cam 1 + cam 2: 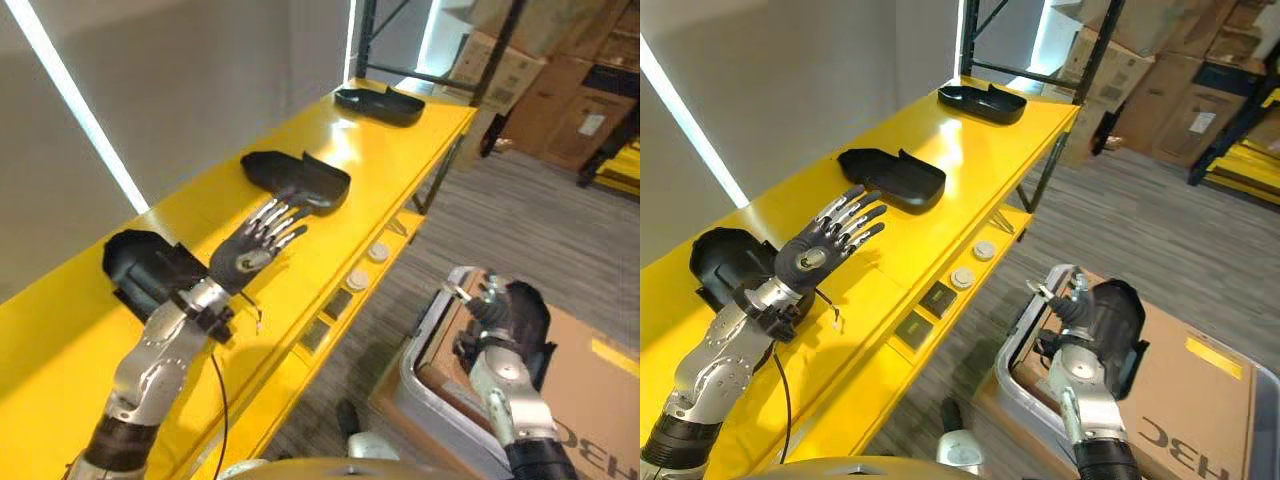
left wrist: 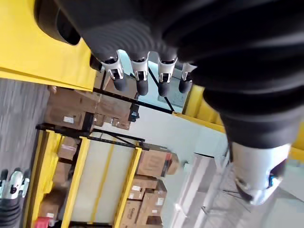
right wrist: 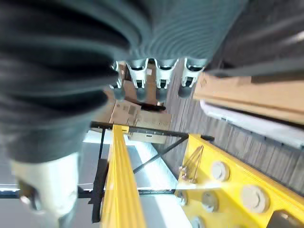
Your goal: Move parts from the plastic box to the shelf.
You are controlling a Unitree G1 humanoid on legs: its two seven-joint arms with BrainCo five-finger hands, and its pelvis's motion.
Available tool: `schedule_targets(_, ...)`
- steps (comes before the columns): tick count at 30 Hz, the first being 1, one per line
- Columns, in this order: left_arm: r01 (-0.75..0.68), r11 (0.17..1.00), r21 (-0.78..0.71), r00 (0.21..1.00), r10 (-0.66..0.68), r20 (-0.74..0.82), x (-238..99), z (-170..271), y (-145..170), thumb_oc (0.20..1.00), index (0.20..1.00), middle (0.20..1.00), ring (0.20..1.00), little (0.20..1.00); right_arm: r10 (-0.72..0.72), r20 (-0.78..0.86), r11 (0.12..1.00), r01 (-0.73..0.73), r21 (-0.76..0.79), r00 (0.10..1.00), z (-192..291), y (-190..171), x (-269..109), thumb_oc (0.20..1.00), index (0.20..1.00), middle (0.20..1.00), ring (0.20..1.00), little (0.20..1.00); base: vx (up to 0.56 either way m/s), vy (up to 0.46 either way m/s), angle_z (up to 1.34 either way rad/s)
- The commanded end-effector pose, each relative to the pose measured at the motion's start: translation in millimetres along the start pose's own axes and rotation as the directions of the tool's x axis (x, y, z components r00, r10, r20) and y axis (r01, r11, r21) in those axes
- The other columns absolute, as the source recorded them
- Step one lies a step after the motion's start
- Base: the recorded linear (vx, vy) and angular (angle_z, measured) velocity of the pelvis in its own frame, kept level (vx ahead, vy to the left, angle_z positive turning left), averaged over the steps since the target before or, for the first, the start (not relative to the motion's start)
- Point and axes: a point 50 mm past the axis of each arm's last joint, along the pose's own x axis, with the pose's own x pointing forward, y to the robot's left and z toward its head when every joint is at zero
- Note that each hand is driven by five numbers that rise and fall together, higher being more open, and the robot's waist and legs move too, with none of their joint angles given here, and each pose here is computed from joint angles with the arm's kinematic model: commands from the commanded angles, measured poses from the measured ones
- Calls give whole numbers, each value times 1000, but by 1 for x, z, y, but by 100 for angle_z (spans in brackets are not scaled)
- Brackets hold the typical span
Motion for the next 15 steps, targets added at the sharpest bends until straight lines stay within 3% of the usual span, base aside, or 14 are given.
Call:
schedule_targets(1,-10,999,51,983,1,185,5,30,-2,1000,1000,1000,1000,1000,-22,276,999,14,33,961,60,-10,10,1000,1000,1000,1000,1000,-183,212,-43)
schedule_targets(8,-189,977,98,930,146,338,2,49,0,1000,1000,1000,1000,1000,125,471,988,-151,18,873,104,6,-9,1000,1000,1000,1000,1000,-125,73,-84)
schedule_targets(12,-165,979,117,929,115,351,2,52,-6,1000,1000,1000,1000,1000,114,535,990,-143,12,837,116,16,-16,1000,1000,1000,1000,1000,-187,-19,-160)
schedule_targets(15,-141,983,115,932,93,350,13,52,-13,1000,1000,1000,1000,1000,95,542,990,-135,35,835,117,24,-16,1000,1000,1000,1000,1000,-61,-137,-60)
